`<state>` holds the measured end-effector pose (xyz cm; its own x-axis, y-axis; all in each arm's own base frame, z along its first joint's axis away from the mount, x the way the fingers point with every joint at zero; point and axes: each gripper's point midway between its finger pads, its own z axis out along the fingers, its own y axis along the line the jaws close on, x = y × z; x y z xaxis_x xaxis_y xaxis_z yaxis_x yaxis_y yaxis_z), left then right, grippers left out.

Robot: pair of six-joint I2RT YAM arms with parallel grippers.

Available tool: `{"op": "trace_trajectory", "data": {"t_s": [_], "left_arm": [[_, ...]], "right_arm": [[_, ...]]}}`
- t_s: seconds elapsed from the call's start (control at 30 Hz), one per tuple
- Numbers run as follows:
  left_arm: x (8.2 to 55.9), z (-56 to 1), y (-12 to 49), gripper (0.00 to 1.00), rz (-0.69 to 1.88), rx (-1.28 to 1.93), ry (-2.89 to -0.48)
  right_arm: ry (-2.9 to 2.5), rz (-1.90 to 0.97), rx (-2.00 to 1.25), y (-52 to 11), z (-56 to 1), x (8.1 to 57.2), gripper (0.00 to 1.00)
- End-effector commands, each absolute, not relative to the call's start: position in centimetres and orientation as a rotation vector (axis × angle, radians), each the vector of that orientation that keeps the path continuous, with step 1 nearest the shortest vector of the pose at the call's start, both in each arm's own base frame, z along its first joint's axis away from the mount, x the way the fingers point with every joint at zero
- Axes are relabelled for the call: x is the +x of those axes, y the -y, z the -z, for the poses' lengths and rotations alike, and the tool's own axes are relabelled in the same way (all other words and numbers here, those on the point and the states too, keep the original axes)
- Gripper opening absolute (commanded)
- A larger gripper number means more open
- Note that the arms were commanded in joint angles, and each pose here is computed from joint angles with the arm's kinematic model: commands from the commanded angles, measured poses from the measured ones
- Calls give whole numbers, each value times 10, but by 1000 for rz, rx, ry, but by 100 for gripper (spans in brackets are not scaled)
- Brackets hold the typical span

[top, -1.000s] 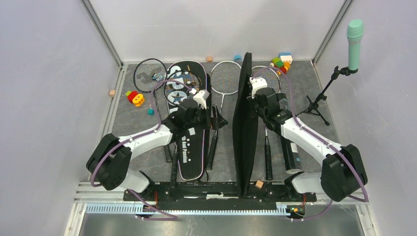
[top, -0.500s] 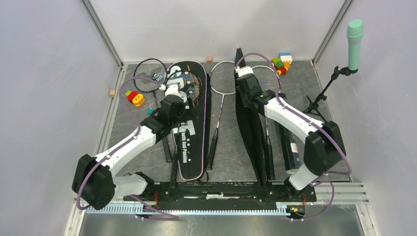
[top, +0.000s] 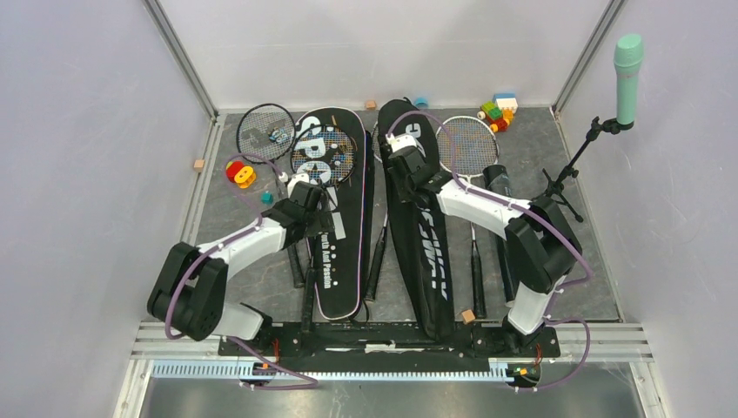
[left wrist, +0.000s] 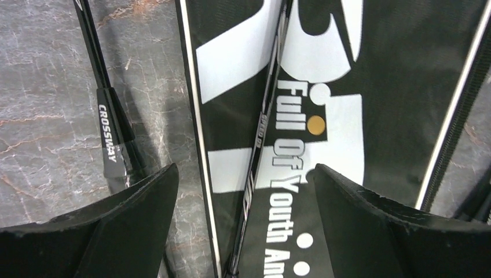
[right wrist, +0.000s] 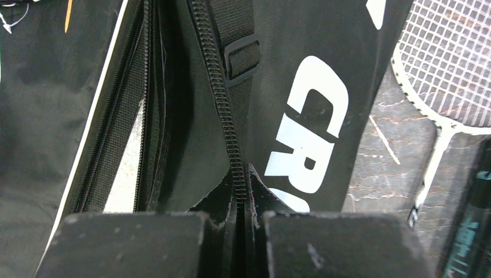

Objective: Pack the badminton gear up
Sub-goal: Pick up the racket from the center of the board.

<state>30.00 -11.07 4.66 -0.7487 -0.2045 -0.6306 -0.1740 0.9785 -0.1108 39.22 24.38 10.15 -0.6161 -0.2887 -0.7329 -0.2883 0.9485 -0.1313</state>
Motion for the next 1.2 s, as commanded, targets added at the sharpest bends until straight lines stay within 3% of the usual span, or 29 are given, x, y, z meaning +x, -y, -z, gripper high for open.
{"op": "trace_trajectory", "data": {"t_s": [0.0, 0.23, 0.4, 0.6, 0.83, 1.03, 1.17], "left_arm": [[324, -44, 112, 87, 91, -284, -2390], [341, -26, 119, 64, 94, -242, -2449], [340, -18, 109, 53, -17, -247, -2499], [333, -31, 89, 52, -173, -256, -2508], [344, -55, 100, 54, -125, -174, -2462], [353, -35, 117, 54, -67, -132, -2513], [359, -23, 123, 48, -61, -118, -2540]], "right_arm": [[-2143, -180, -263, -259, -131, 400, 0], [-2157, -203, -275, -262, -121, 396, 0], [-2160, -218, -280, -263, -117, 394, 0], [-2158, -209, -288, -260, -116, 393, 0], [-2165, -223, -302, -261, -112, 392, 0], [-2165, -225, -295, -257, -112, 392, 0], [-2162, -224, -284, -253, -112, 391, 0]]}}
